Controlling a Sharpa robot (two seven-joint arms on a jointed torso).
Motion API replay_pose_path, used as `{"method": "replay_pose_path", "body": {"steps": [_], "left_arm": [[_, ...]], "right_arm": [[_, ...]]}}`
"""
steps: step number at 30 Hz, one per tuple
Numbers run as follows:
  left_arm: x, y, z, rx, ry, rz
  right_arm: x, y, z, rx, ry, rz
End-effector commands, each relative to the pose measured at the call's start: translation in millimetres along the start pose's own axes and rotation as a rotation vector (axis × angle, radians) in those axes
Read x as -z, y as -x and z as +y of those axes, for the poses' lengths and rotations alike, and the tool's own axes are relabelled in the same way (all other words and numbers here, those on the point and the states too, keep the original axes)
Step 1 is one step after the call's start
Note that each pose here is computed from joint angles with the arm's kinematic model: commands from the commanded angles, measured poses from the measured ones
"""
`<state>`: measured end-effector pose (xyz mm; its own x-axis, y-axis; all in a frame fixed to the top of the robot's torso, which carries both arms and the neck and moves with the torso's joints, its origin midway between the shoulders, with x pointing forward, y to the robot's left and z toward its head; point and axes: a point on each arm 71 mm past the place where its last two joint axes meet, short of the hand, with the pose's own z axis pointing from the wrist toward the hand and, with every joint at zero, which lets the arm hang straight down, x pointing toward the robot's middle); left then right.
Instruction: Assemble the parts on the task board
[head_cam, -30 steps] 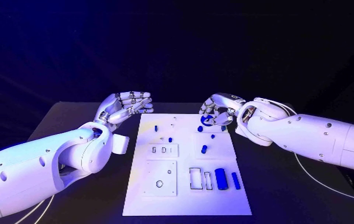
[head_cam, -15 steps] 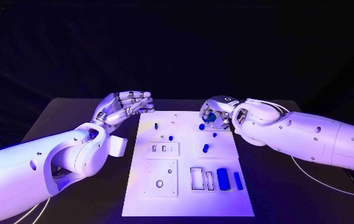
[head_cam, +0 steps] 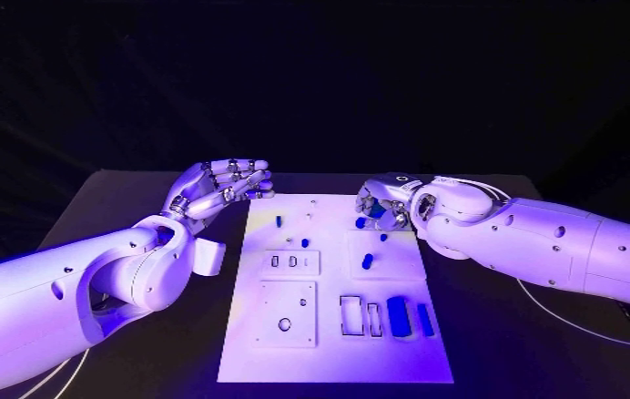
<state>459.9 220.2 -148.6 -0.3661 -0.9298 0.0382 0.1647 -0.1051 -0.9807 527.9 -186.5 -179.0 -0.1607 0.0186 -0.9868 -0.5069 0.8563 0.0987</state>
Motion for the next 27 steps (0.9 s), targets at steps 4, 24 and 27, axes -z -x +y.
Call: {"method": "replay_pose_path", "body": {"steps": [4,24,27], "left_arm": [[-0.9,-1.2,-2.2,0.018,-0.004,0.016],[-1.7,-1.0,-4.4,0.026,-0.001,0.021],[-1.9,-0.8,-4.6,0.026,0.0,0.021]], "right_arm": [[-1.7,-4.5,1.2,0.016,-0.002,0.043],[-6.9,-8.3,5.5,-0.003,0.004,0.049],[-7.4,-8.1,6.3,-0.006,0.006,0.044]]}}
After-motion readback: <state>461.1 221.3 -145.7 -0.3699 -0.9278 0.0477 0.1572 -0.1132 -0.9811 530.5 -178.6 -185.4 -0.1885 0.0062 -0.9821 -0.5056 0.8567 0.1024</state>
